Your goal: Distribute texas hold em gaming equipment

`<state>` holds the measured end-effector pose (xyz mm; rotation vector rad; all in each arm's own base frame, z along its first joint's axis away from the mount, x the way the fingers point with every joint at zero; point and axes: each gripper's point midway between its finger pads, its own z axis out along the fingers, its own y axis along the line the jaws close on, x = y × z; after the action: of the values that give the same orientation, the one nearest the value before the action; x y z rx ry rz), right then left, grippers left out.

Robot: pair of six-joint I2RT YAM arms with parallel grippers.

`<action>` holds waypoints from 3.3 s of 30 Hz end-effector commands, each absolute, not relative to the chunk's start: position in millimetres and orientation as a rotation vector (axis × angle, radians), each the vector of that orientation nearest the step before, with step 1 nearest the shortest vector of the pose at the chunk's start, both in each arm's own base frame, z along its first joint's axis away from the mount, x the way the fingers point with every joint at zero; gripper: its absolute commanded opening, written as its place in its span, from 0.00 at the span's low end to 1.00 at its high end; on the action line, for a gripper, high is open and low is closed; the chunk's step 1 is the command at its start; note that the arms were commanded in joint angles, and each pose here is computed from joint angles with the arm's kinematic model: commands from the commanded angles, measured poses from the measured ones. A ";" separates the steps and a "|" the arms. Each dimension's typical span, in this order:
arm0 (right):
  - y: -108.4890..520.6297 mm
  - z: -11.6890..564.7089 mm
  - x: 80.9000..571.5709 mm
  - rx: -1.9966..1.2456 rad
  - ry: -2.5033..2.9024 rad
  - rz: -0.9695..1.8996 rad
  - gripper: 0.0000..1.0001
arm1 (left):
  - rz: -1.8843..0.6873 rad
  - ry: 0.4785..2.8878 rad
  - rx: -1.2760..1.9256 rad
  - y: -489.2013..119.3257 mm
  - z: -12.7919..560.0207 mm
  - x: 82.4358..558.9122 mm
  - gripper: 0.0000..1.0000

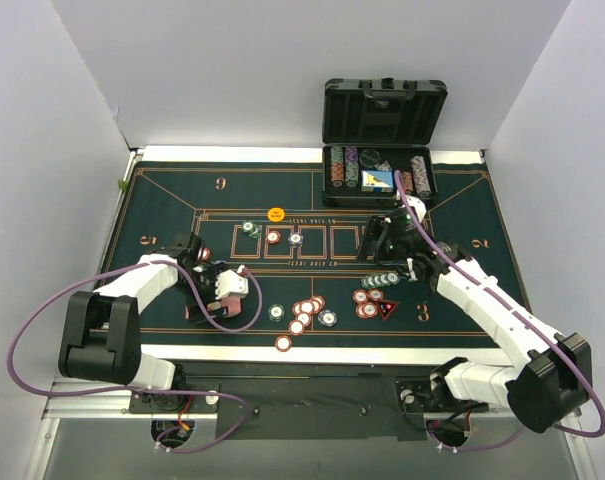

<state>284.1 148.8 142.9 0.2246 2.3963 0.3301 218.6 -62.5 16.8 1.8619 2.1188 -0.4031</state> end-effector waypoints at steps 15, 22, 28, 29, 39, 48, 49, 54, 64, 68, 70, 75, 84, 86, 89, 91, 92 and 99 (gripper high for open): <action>149.2 157.8 286.7 0.214 2.381 0.344 0.77 | -0.374 2.106 1.940 -63.3 0.6 220.5 0.65; 154.5 154.3 284.7 0.216 2.387 0.387 0.76 | -0.400 2.092 1.895 -71.5 26.7 225.5 0.48; 184.9 152.3 278.2 0.206 2.384 0.615 0.76 | -0.442 2.072 1.834 -84.0 71.2 231.6 0.15; 190.2 152.6 277.1 0.216 2.383 0.649 0.76 | -0.449 2.075 1.820 -86.1 76.7 231.9 0.10; 295.5 202.2 264.0 0.066 2.212 1.218 0.77 | -0.476 1.954 1.787 -121.4 158.8 243.1 0.00; 359.8 229.6 246.9 -0.028 2.130 1.515 0.82 | -0.533 1.935 1.801 -147.3 192.1 236.8 0.00; 366.7 230.4 244.1 -0.048 2.120 1.542 0.82 | -0.527 1.930 1.800 -148.4 195.8 237.4 0.00; 385.3 238.0 237.2 -0.045 2.084 1.643 0.83 | -0.509 1.930 1.791 -152.1 201.7 239.5 0.00; 419.1 237.9 223.4 -0.108 2.087 1.710 0.81 | -0.480 1.922 1.789 -157.1 207.8 243.7 0.00; 432.2 234.3 223.6 -0.124 2.106 1.718 0.76 | -0.478 1.915 1.780 -159.8 210.8 245.6 0.00; 436.1 232.1 224.9 -0.123 2.111 1.719 0.72 | -0.477 1.901 1.771 -161.7 214.1 246.7 0.00; 440.9 231.0 229.1 -0.096 2.104 1.728 0.60 | -0.480 1.893 1.756 -165.2 218.6 247.3 0.00; 447.3 239.2 233.2 -0.046 2.036 1.812 0.37 | -0.480 1.876 1.708 -168.3 231.4 245.7 0.00; 447.8 237.3 233.2 -0.039 2.039 1.820 0.28 | -0.476 1.872 1.697 -169.1 233.4 246.6 0.00; 447.4 237.7 233.0 -0.030 2.035 1.832 0.13 | -0.475 1.873 1.684 -169.4 234.7 246.7 0.00; 444.0 236.4 233.0 -0.019 2.037 1.828 0.03 | -0.461 1.881 1.656 -169.8 237.4 249.6 0.11; 442.5 238.2 232.7 -0.019 2.031 1.829 0.01 | -0.449 1.889 1.632 -169.3 239.5 252.2 0.31; 422.4 254.5 239.0 0.040 1.953 1.878 0.00 | -0.409 1.838 1.491 -173.4 265.9 260.6 0.88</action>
<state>237.6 433.1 202.2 0.0783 2.1542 1.7663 248.2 -159.1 222.1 1.6134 1.9829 -0.4261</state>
